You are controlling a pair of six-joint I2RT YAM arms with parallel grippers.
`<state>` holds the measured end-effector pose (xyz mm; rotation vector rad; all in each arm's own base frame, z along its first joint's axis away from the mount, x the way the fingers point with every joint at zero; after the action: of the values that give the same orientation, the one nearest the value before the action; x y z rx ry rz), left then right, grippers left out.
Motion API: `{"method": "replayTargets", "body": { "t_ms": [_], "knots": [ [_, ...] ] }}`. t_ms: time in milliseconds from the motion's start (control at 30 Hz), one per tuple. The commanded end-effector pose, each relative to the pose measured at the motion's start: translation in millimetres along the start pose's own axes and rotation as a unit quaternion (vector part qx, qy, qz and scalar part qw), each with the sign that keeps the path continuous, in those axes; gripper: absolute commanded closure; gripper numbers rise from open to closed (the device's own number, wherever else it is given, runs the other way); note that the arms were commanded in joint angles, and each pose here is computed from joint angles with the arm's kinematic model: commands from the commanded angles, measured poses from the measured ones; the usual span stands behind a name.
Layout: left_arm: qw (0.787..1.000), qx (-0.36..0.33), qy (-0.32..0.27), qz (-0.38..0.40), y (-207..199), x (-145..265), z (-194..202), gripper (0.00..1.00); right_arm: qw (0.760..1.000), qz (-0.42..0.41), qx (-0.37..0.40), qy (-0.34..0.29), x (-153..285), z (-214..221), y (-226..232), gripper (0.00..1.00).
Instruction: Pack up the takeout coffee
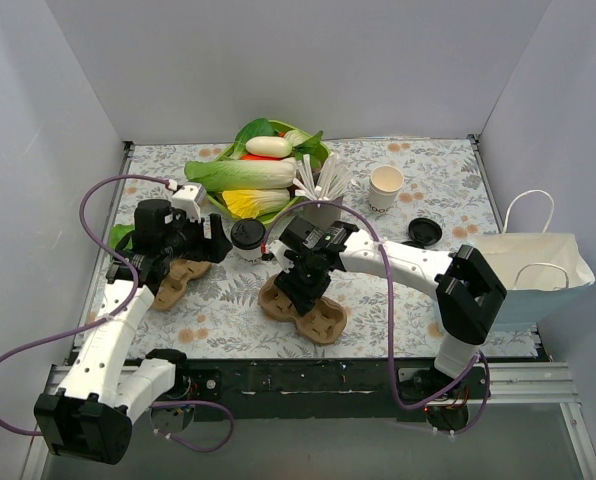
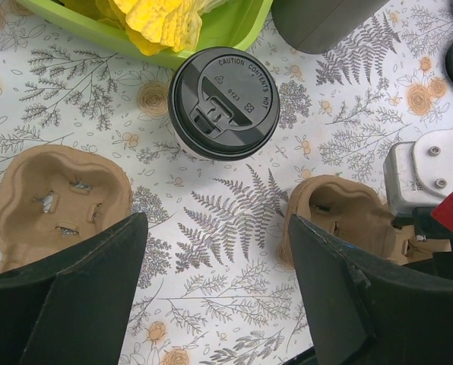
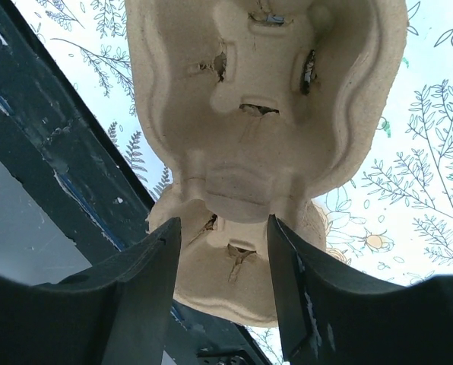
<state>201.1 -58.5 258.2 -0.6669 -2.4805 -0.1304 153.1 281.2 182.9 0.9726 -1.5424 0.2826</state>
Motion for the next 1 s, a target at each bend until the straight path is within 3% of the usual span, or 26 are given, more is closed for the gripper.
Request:
{"method": "replayTargets", "body": {
  "t_ms": [0,833,967],
  "knots": [
    [1.0,-0.005,-0.014,-0.003,-0.5,6.8,-0.3,0.25,1.0,-0.011,0.0,-0.006,5.0,-4.8,6.5,0.44],
    [1.0,-0.001,-0.01,-0.002,1.4,2.3,4.7,0.25,0.999,0.028,-0.001,0.017,-16.0,-7.5,1.9,0.42],
    [1.0,-0.001,-0.011,-0.003,1.7,1.7,4.9,0.24,0.999,0.04,0.013,0.017,-17.7,-7.2,5.3,0.51]
  ]
}}
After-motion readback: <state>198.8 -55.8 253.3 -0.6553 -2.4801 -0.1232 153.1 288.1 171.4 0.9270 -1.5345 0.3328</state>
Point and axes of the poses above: each gripper's point midway between its finger pads, its own x axis back along the fingers, its own y axis along the line the jaws close on, z = x × y, the point moved 10 cm from there along x, back along the fingers, and after that the axes turned 14 degrees about -x, right-handed, at the moved point
